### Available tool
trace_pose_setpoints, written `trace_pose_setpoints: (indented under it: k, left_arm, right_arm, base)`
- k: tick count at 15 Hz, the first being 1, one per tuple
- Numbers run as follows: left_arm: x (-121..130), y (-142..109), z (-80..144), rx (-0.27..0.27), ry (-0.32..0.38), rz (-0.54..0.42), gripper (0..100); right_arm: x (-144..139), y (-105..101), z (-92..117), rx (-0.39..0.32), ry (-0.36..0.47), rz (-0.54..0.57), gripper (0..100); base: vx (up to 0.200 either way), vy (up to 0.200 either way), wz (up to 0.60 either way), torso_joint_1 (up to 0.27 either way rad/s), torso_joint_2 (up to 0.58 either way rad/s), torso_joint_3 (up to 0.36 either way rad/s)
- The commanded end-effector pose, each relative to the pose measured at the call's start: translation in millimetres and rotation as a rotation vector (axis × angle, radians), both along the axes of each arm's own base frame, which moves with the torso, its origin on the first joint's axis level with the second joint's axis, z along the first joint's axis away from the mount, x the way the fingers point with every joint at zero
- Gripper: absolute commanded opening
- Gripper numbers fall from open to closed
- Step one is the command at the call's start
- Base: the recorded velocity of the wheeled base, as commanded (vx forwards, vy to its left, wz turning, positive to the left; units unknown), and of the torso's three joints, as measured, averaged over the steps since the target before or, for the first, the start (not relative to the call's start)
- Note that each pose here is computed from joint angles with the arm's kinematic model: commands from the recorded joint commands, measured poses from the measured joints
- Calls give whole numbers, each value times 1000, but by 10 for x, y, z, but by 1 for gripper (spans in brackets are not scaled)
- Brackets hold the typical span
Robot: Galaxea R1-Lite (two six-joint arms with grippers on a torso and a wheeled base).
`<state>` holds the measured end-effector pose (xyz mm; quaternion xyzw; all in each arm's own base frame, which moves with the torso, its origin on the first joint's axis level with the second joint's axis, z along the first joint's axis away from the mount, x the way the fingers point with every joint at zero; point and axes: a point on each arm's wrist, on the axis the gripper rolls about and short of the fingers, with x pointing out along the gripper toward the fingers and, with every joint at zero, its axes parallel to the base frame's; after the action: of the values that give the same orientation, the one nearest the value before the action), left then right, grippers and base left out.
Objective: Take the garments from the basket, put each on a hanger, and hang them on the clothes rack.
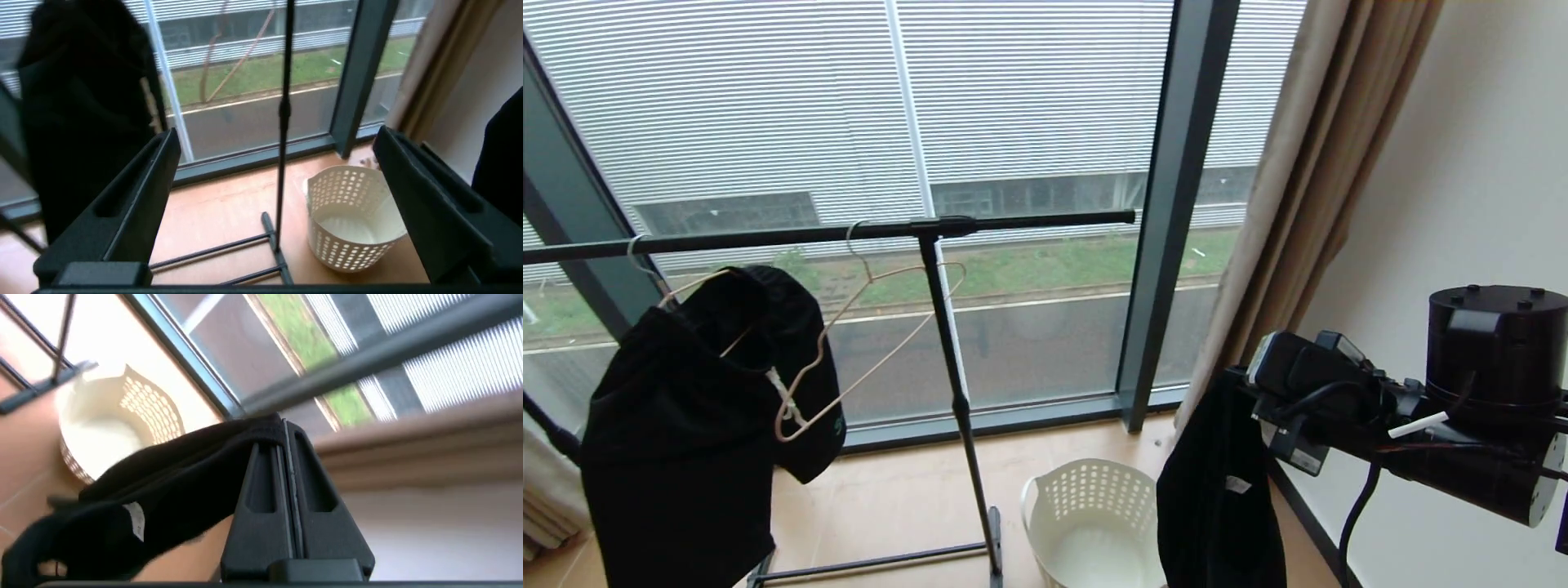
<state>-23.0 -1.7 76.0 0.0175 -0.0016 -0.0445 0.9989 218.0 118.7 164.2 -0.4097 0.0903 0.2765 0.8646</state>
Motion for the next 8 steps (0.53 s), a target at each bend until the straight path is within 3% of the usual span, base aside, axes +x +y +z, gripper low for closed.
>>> trace_pose_setpoints:
  k: [1,5,7,8]
  left_arm:
    - [0,0,0,0,0,-1,100]
    - [0,0,0,0,0,-1,100]
    - [0,0,0,0,0,-1,100]
    - [0,0,0,0,0,-1,100]
  right_arm:
    - [1,-3,-1,-1,1,-1,0]
    - [2,2,-3,-1,1,1,0]
    - [6,4,-3,-1,1,1,0]
    - [0,1,0,0,-1,1,0]
  base:
    - [0,0,0,0,0,0]
    - [0,0,0,0,0,0]
    - [-200,200,0,5,0,5]
    - [0,200,0,2,2,2]
